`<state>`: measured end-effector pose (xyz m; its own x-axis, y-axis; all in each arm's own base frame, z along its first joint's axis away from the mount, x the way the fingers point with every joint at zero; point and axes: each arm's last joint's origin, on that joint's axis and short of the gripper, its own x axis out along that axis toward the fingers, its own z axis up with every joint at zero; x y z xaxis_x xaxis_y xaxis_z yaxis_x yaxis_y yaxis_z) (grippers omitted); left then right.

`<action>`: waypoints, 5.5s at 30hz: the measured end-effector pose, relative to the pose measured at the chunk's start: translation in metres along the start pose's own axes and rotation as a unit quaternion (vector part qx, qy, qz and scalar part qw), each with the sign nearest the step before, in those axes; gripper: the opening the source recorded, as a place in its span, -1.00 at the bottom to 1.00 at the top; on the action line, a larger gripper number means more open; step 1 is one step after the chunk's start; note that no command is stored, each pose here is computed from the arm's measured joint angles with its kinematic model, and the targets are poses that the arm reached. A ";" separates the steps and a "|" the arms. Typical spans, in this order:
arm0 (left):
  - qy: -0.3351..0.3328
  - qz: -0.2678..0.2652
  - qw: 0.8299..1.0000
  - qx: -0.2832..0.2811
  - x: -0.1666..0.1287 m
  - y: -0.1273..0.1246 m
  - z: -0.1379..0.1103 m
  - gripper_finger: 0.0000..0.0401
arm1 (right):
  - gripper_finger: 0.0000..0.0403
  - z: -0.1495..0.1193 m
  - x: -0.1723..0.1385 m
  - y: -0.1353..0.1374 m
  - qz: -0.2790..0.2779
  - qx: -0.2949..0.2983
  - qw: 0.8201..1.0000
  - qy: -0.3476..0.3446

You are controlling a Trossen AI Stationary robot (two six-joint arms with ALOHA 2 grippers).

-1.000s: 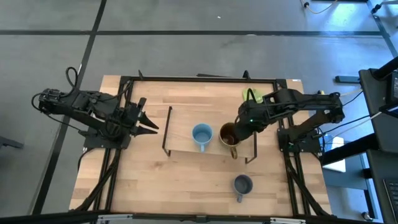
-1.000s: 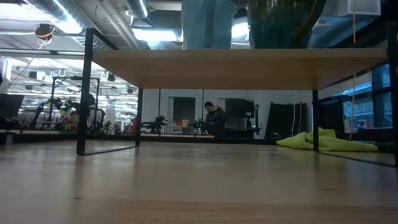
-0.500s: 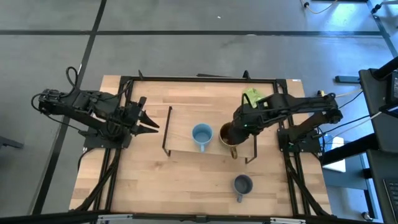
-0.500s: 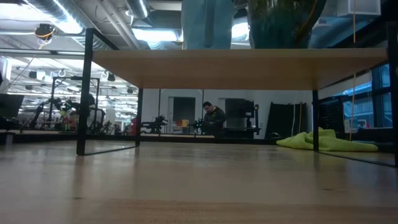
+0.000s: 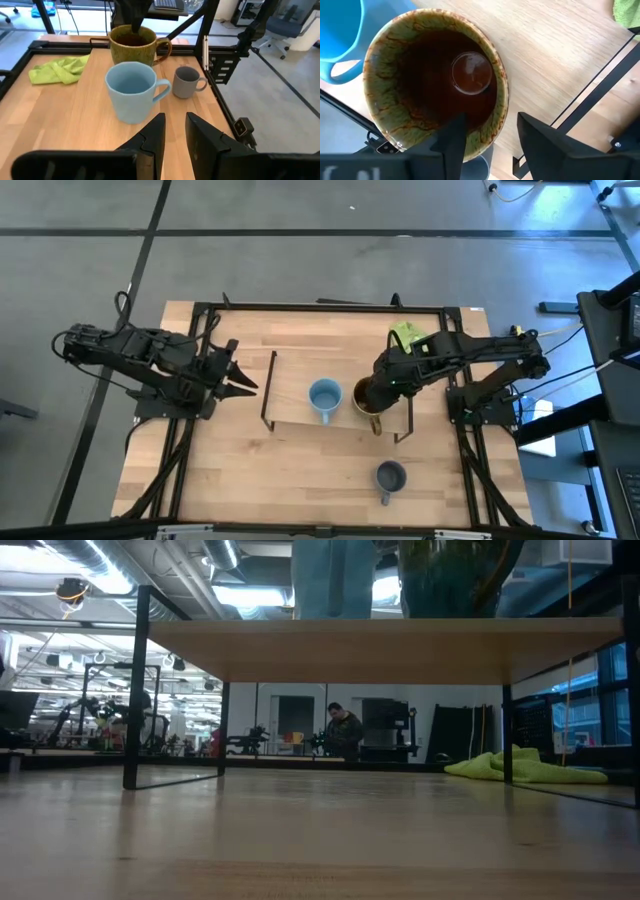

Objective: Stack small to large cups/mugs on shelf
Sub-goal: Adjust the mugs on the shelf

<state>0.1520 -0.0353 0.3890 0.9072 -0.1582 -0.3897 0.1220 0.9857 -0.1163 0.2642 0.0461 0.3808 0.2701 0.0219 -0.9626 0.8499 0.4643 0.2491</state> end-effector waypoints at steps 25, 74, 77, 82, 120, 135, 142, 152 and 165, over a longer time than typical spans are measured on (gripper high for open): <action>-0.008 -0.001 1.000 0.002 0.002 0.000 0.000 -0.65 | -0.79 0.000 0.000 -0.001 -0.005 -0.001 1.000 -0.001; -0.003 -0.001 1.000 -0.012 0.002 0.000 -0.001 -0.65 | -0.79 -0.002 -0.009 -0.010 -0.014 0.000 1.000 -0.020; -0.003 -0.001 1.000 -0.012 0.002 0.000 -0.001 -0.65 | -0.79 -0.002 -0.009 -0.011 -0.015 0.000 1.000 -0.018; -0.003 -0.001 1.000 -0.012 0.002 0.000 -0.001 -0.65 | -0.79 -0.003 -0.009 -0.012 -0.021 0.008 1.000 -0.003; -0.002 -0.014 1.000 -0.012 0.001 -0.001 -0.001 -0.65 | -0.38 -0.008 -0.016 -0.016 -0.020 0.001 0.999 -0.029; 0.071 -0.006 0.997 0.028 0.038 -0.001 -0.008 -0.65 | -0.38 -0.008 -0.079 -0.013 0.111 -0.086 0.972 -0.186; 0.139 -0.014 0.989 0.051 0.081 0.009 -0.016 -0.65 | -0.38 -0.002 -0.102 0.006 0.227 -0.104 0.936 -0.247; 0.141 0.011 0.987 0.080 0.106 0.028 -0.016 -0.65 | -0.38 -0.023 -0.066 0.053 0.237 -0.154 0.939 -0.194; 0.137 0.012 0.987 0.080 0.132 0.062 -0.017 -0.65 | -0.38 -0.040 -0.025 0.110 0.299 -0.199 0.918 -0.165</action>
<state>0.2724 0.0044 0.3146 0.7704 -0.1221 -0.6257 0.1827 0.9826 0.0332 0.3329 0.1322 0.4285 0.8135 0.1393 -0.5647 0.2895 0.7450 0.6009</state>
